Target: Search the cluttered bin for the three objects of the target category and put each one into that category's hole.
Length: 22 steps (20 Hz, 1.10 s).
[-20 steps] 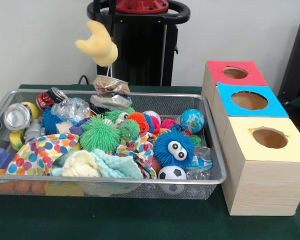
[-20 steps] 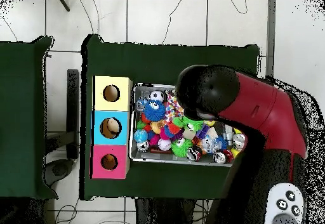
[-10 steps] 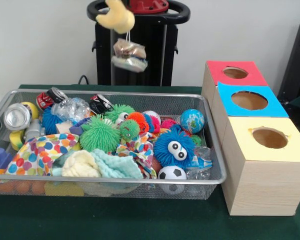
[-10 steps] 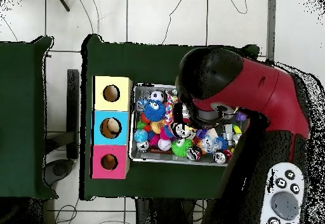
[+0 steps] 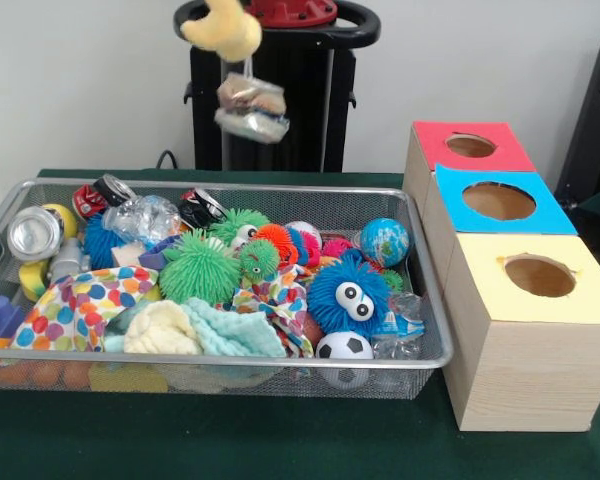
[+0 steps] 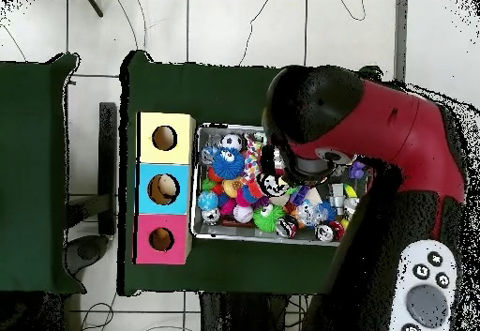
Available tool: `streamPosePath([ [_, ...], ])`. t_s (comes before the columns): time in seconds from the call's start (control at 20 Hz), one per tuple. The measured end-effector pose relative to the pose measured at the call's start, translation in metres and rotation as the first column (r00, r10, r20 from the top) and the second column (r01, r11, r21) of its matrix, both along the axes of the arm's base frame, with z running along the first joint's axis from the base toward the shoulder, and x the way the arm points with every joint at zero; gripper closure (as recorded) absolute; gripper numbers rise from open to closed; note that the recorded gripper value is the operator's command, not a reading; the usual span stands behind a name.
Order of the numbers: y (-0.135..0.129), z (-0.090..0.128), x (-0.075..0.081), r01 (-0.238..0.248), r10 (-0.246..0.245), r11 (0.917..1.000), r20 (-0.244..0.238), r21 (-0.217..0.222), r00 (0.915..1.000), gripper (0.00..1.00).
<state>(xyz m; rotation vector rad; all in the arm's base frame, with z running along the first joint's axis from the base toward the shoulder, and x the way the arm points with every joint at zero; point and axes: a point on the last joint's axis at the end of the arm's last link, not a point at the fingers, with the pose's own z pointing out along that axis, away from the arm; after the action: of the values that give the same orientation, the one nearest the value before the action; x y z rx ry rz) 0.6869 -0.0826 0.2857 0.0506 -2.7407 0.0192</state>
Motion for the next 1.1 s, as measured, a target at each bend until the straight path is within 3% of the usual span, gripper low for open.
streamPosePath([
  [0.1, -0.008, 0.001, 0.012, -0.011, 0.015, 0.9993, 0.102, -0.034, 0.9947, 1.00],
  [0.15, -0.013, 0.001, 0.019, -0.015, 0.023, 0.9985, 0.155, -0.053, 0.9877, 1.00],
  [0.2, -0.020, 0.002, 0.029, -0.019, 0.037, 0.9966, 0.228, -0.080, 0.9729, 1.00],
  [0.55, -0.030, 0.006, 0.048, -0.023, 0.071, 0.9904, 0.365, -0.136, 0.9282, 1.00],
  [0.9, -0.027, 0.011, 0.053, -0.027, 0.075, 0.9911, 0.379, -0.130, 0.9222, 1.00],
  [1.05, -0.022, 0.011, 0.051, -0.029, 0.068, 0.9933, 0.360, -0.112, 0.9307, 1.00],
  [1.1, -0.020, 0.011, 0.050, -0.030, 0.063, 0.9945, 0.344, -0.100, 0.9370, 1.00],
])
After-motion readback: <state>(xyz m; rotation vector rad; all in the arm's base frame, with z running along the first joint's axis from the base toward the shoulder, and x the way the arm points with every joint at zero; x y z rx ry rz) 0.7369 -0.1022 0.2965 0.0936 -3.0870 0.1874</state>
